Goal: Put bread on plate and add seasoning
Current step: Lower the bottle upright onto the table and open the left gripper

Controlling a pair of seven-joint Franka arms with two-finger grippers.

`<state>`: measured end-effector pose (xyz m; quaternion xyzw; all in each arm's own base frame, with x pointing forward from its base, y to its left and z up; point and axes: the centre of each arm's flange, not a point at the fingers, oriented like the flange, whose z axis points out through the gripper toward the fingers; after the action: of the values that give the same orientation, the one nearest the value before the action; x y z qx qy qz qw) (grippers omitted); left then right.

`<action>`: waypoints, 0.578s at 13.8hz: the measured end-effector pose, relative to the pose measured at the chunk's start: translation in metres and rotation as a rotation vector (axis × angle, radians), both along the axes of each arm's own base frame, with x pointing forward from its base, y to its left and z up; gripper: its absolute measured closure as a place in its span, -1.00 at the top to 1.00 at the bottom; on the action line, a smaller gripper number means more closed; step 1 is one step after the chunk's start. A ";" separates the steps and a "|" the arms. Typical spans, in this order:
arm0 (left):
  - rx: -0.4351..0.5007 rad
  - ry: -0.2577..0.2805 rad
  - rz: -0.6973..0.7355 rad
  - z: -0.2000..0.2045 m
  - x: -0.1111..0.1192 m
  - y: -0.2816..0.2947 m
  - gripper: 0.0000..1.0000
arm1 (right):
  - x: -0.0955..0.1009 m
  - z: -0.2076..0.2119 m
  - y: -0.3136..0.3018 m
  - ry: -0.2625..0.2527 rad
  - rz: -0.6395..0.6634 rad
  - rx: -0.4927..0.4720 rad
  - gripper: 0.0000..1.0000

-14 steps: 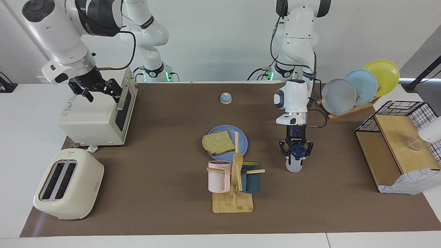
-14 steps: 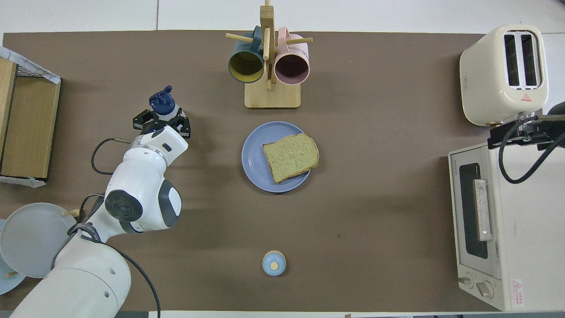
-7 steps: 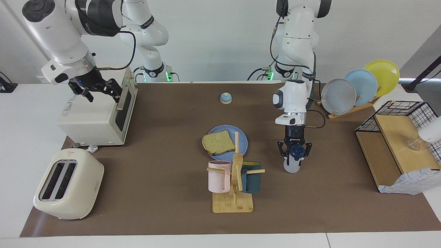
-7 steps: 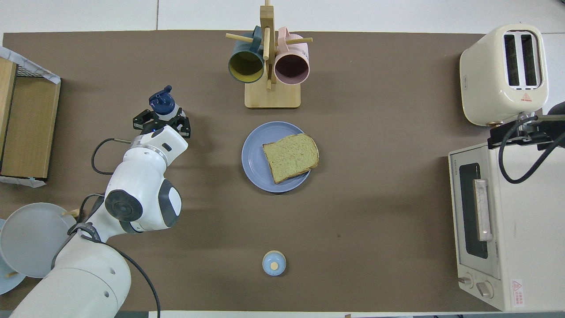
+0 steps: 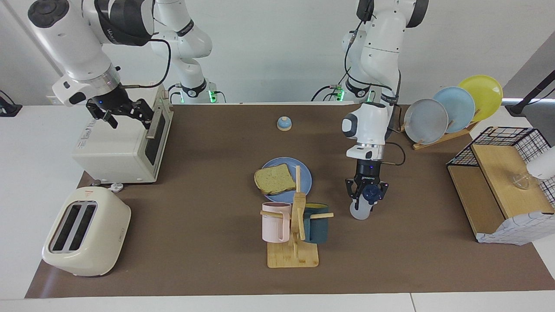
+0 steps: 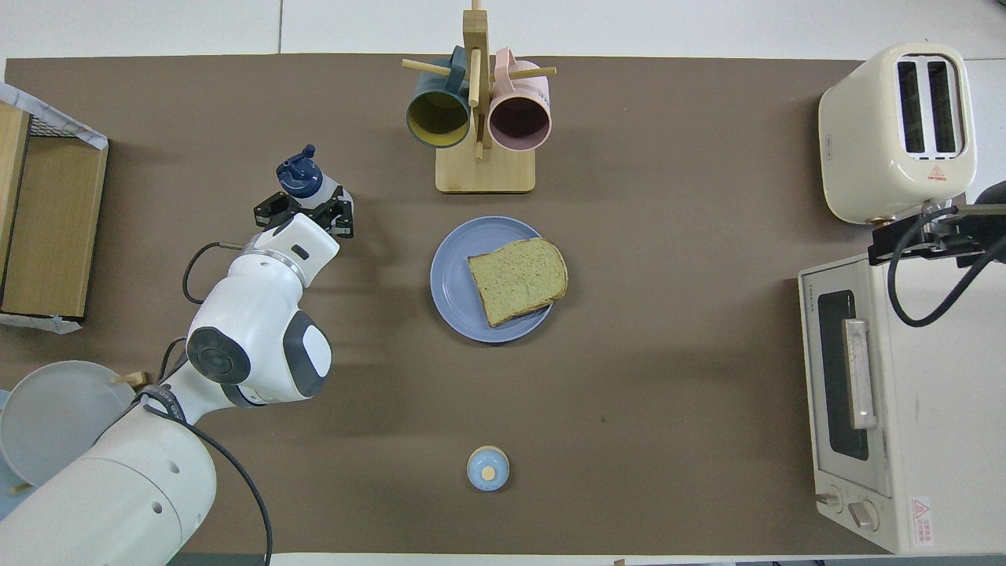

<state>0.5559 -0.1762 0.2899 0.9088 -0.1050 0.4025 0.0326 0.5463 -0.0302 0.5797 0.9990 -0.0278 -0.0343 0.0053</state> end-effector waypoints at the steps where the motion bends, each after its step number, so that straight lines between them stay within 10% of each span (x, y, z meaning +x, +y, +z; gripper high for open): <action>1: 0.000 0.000 0.000 0.000 0.000 0.000 -0.08 | 0.000 0.000 0.000 0.000 0.000 0.000 1.00; 5: 0.000 0.000 0.000 0.000 0.000 0.000 -0.08 | 0.000 0.000 0.000 0.000 0.000 0.000 1.00; 8: 0.003 0.014 -0.002 -0.006 -0.001 -0.001 0.52 | 0.000 0.000 0.000 0.000 0.000 0.000 1.00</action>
<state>0.5551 -0.1767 0.2843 0.9115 -0.1064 0.3960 0.0326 0.5463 -0.0302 0.5797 0.9990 -0.0278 -0.0343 0.0053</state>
